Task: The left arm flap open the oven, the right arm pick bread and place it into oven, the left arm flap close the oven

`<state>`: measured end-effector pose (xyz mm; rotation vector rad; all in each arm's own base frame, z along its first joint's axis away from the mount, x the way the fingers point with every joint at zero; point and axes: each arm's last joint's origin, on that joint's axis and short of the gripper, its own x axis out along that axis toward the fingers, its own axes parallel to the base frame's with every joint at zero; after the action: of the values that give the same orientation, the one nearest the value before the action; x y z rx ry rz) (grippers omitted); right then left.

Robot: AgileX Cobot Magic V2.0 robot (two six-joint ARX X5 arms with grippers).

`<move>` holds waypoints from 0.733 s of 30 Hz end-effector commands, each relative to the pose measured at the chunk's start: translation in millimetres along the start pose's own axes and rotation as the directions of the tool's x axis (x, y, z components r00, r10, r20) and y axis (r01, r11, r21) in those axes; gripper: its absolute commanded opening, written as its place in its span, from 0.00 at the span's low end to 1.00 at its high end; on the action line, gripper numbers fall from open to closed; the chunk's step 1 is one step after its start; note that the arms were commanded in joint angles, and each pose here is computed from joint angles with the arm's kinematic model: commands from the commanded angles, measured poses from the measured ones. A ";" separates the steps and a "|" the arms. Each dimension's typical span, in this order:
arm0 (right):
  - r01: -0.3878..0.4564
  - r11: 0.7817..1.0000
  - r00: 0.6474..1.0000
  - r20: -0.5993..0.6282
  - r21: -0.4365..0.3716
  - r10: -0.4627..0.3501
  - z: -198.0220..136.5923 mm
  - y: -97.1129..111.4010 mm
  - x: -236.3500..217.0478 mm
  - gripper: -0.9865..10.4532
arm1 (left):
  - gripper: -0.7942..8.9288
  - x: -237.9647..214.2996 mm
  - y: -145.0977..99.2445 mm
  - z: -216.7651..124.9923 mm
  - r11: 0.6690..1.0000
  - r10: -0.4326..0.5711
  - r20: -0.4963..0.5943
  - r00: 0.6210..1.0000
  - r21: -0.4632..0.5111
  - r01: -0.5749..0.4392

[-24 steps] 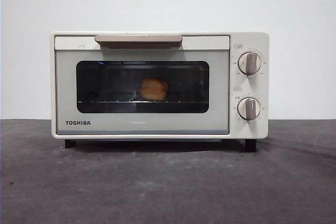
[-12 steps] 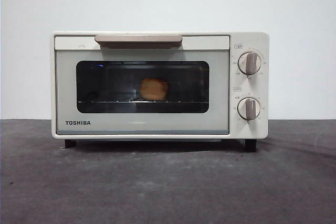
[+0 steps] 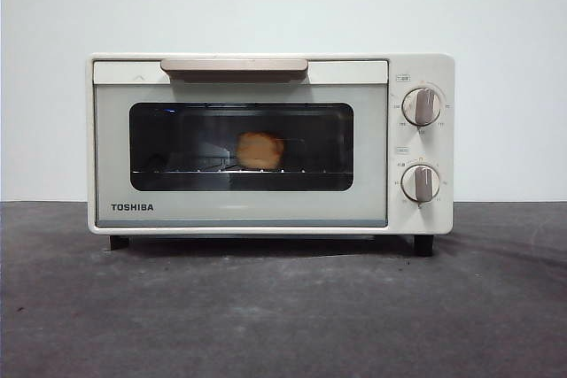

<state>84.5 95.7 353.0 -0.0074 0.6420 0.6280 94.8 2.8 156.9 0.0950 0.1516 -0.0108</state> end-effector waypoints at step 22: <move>0.001 1.000 1.000 0.017 -0.005 0.000 2.4 -0.2 -2.0 0.09 | 0.10 1.8 -0.3 -6.9 1.000 0.002 -0.025 1.000 -0.012 -0.003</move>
<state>85.0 94.6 353.2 -0.0041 0.6404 0.6203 94.8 2.8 156.9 0.0942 0.1516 -0.0107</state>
